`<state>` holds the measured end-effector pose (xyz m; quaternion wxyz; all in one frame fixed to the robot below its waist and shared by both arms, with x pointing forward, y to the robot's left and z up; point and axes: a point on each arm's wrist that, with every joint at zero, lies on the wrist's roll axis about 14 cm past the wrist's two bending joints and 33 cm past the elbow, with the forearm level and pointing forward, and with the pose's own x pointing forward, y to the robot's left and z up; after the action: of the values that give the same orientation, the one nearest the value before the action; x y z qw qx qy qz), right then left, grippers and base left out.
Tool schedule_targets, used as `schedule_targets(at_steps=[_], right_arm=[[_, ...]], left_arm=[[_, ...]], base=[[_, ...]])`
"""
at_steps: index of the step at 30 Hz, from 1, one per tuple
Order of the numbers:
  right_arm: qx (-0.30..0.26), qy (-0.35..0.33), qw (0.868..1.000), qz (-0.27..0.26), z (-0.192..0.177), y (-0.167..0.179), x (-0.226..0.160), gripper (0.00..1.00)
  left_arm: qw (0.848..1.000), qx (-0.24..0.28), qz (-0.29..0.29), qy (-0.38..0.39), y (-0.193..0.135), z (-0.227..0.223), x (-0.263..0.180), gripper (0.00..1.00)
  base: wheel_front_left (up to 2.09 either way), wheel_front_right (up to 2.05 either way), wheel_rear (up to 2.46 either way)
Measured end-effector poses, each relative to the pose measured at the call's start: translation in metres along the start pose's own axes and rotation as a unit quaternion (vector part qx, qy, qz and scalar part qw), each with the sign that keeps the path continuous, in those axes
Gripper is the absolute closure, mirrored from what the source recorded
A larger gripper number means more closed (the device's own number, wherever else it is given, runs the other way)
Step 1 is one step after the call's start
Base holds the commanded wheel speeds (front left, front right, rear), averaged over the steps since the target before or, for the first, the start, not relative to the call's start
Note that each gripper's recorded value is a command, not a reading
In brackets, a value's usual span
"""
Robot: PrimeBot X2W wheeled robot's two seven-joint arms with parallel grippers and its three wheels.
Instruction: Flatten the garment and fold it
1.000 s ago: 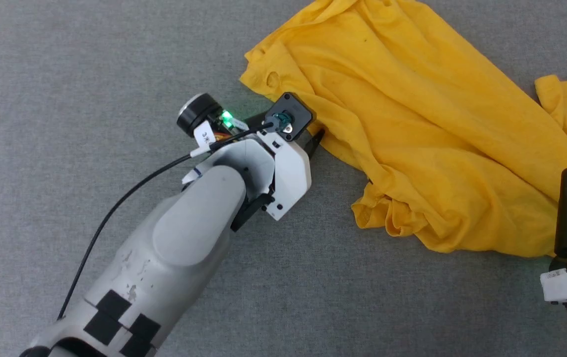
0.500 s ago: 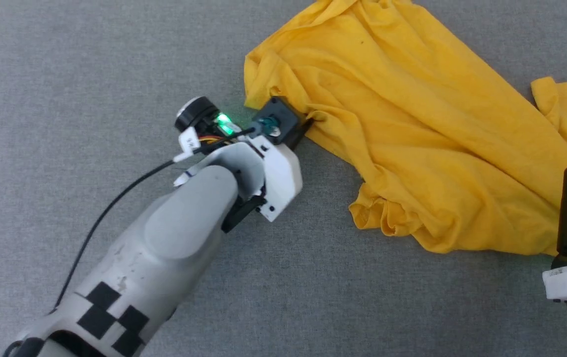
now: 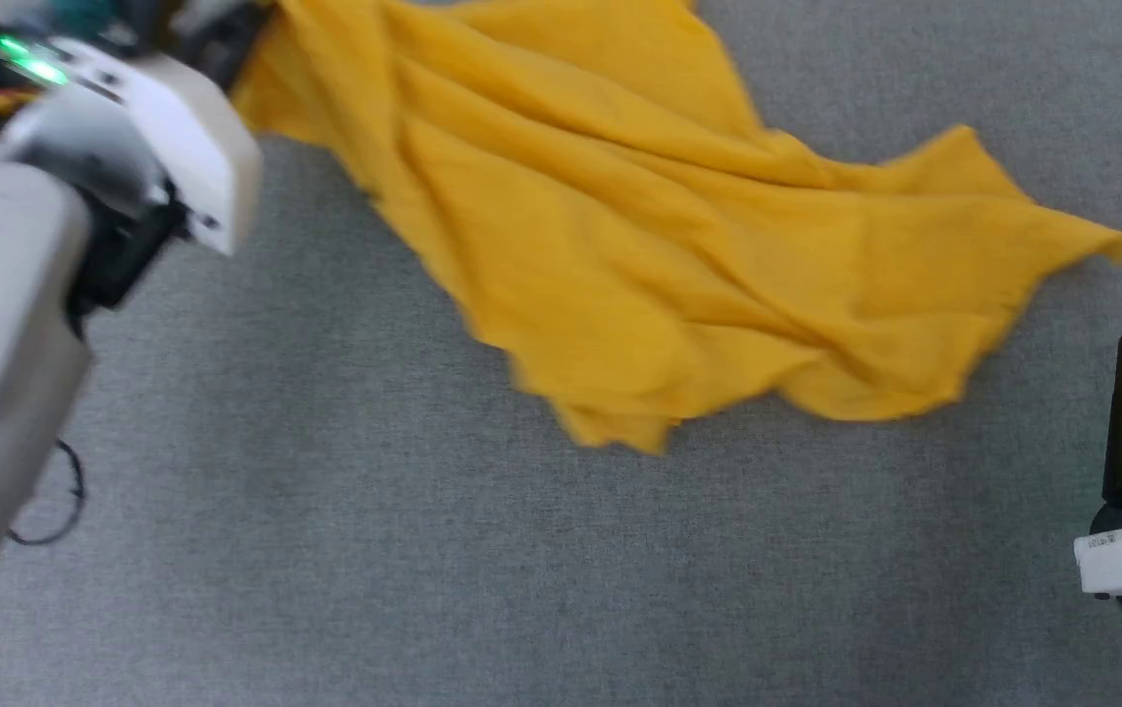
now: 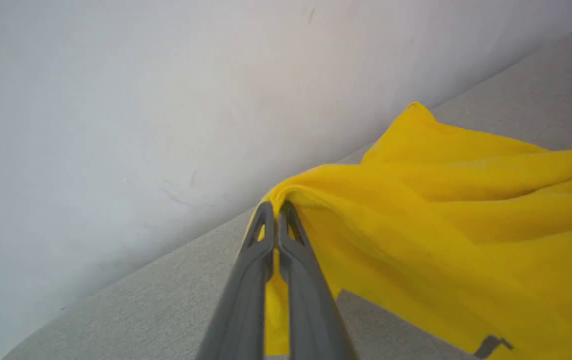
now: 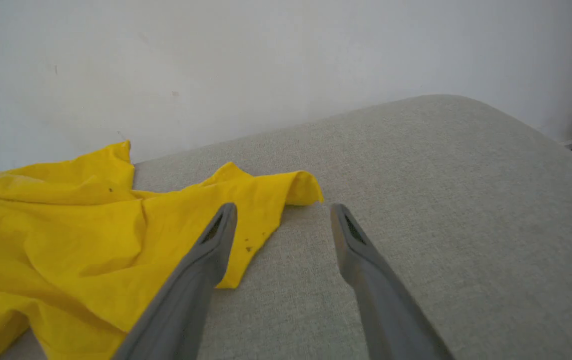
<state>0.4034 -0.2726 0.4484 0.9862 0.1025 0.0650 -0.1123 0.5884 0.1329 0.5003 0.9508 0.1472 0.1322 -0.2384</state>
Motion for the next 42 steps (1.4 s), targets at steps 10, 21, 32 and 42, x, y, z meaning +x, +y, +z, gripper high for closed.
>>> schedule_targets(at_steps=[10,21,32,42], right_arm=[[-0.01,0.022,1.0,-0.015,-0.021,-0.009,0.011,0.0],[-0.016,0.026,1.0,-0.008,-0.021,-0.004,0.015,0.0],[0.002,0.007,1.0,0.028,0.002,0.019,0.0,0.0],[0.017,0.02,0.998,0.055,-0.003,0.034,-0.02,0.0]], left_arm=[[0.997,-0.039,0.063,0.01,0.024,-0.047,0.036,0.51],[0.959,-0.201,0.141,-0.14,0.048,-0.001,0.022,0.0],[0.926,-0.234,0.182,-0.235,0.026,0.016,-0.093,0.0],[0.925,-0.193,0.275,-0.175,-0.024,-0.039,-0.191,0.0]], base=[[0.0,0.0,0.0],[0.0,0.0,0.0],[0.0,0.0,0.0],[0.0,0.0,0.0]])
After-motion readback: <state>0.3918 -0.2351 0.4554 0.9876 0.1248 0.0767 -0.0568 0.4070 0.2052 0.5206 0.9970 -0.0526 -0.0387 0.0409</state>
